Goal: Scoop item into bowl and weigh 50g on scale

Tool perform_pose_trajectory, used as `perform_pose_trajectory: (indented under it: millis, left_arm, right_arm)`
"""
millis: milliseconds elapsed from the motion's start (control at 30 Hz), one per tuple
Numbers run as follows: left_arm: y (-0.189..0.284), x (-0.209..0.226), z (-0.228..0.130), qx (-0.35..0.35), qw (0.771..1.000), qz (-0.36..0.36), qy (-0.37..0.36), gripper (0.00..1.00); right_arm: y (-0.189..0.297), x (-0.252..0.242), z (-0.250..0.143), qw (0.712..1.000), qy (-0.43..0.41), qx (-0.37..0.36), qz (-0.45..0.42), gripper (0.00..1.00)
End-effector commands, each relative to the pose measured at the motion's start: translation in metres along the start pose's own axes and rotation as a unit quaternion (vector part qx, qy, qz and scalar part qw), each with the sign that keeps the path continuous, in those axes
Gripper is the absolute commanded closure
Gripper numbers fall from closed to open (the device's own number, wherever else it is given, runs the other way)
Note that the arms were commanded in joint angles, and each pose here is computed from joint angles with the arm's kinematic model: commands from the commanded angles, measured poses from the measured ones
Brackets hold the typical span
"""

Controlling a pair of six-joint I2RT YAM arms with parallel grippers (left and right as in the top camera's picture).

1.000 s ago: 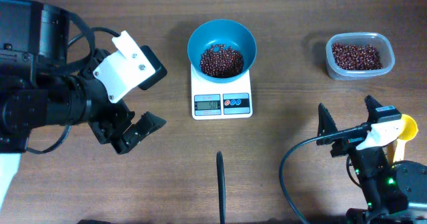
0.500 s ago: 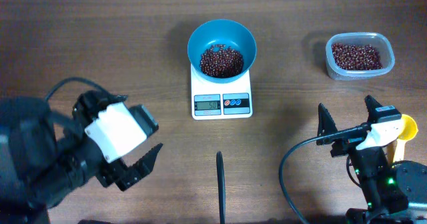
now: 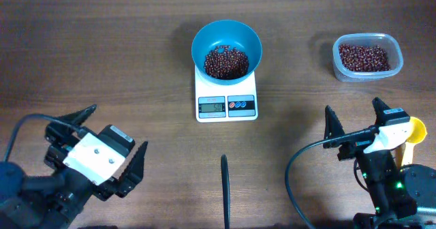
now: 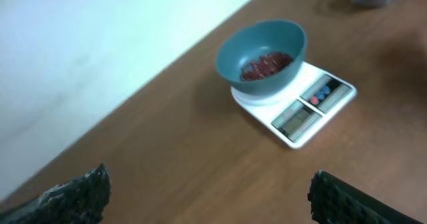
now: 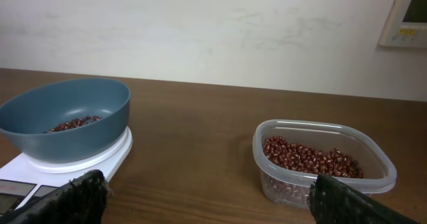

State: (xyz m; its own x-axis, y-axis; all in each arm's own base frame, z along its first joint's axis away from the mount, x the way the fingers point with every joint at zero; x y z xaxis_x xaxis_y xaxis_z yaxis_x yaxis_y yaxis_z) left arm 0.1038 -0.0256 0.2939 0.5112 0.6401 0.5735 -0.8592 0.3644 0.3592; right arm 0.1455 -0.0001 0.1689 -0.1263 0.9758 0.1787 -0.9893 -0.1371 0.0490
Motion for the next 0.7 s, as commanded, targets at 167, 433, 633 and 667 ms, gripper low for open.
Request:
perform_pose_trajectory:
  millis: [167,433,633,667]
  left_arm:
    - [-0.034,-0.01,-0.031,-0.009,1.0,0.029,-0.002,0.01]
    - [-0.027,-0.025,-0.047,-0.06,0.991,0.103,0.057,0.01]
    - [-0.045,-0.029,-0.067,-0.067,0.986,0.143,0.052,0.01]
    - [-0.047,-0.027,-0.069,-0.069,0.981,0.161,0.078,0.01]
  right_arm:
    - [0.0,0.001,-0.002,1.0,-0.002,0.003,0.007,0.01]
    - [0.0,0.001,-0.002,1.0,-0.002,0.003,0.007,0.01]
    - [0.0,0.001,-0.002,1.0,-0.002,0.003,0.007,0.02]
    - [0.0,0.001,-0.002,1.0,-0.002,0.003,0.007,0.01]
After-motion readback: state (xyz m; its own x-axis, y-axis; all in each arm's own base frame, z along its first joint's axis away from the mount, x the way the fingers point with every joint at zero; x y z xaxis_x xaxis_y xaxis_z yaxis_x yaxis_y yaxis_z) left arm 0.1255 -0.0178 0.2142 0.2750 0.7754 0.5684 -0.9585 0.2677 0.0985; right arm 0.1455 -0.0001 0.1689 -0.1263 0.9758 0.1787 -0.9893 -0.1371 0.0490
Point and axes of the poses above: each gripper's point midway between its finger pads, its own y axis back along the fingers, its own x axis along the line the jaws close on, z = x × y, the point moved 10 cm from there along y, back along the fingers, and after that the axes turned 11 degrees about -y, right-handed, at the moved point
